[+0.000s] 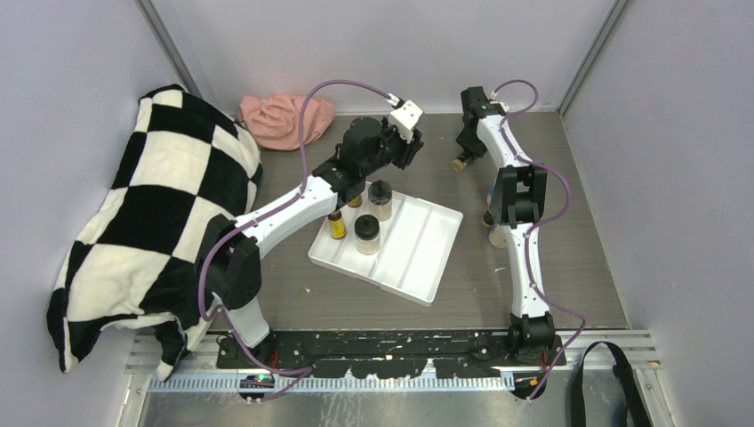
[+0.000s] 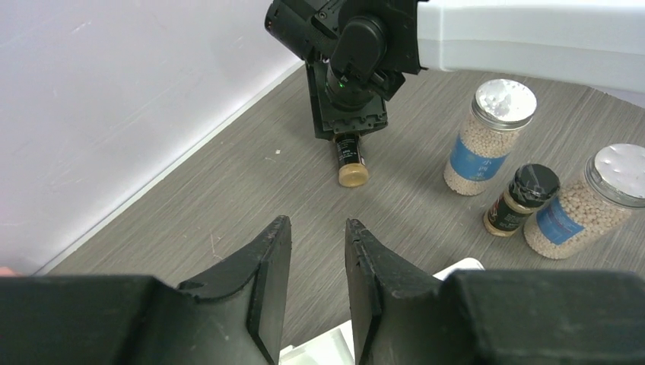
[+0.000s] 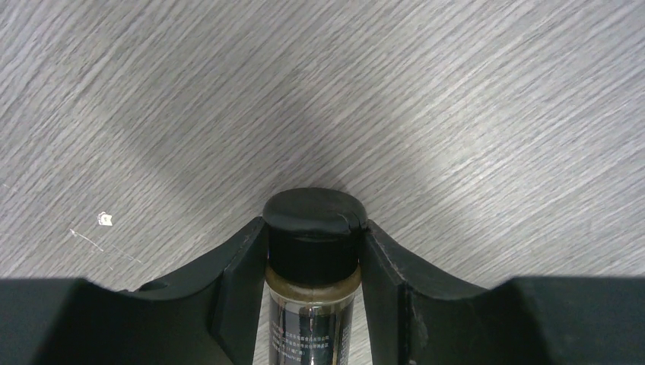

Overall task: Organize the condiment bottles
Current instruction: Pick up the bottle from the center of the board.

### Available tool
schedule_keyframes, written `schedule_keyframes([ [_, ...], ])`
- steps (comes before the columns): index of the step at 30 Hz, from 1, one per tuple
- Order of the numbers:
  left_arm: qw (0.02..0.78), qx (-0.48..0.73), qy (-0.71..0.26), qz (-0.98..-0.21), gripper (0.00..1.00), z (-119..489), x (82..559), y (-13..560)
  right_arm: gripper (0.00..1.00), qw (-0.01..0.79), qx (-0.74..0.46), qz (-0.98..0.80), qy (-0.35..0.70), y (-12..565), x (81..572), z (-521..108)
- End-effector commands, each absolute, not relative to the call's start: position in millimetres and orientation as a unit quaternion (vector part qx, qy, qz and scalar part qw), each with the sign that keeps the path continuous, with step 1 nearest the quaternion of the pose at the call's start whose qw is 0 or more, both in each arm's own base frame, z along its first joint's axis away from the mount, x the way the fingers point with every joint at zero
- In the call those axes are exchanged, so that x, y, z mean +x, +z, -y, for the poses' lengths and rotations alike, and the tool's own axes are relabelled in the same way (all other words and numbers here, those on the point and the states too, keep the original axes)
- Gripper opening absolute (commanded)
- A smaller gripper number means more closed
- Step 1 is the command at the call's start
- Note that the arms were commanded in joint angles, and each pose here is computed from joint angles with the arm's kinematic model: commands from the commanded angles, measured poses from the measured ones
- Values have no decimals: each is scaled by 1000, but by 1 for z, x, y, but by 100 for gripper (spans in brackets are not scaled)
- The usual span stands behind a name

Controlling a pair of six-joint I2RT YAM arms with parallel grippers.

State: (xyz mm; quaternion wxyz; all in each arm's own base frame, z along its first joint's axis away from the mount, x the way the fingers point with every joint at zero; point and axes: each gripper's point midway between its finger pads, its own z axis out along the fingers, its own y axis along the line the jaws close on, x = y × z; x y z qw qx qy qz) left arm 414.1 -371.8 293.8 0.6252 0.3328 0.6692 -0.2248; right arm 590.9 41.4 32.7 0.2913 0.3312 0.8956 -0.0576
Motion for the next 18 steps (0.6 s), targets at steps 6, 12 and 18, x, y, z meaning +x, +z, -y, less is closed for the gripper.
schedule_keyframes([
  [6, 674, 285, -221, -645, 30, 353, 413, 345, 1, 390, 258, -882, -63, 112, 601, -60],
  [12, 699, 246, -196, -642, 51, 326, 408, 377, 1, 421, 215, -879, -68, 138, 596, -71],
  [18, 727, 197, -174, -634, 93, 295, 400, 412, 1, 450, 187, -871, -63, 164, 583, -85],
])
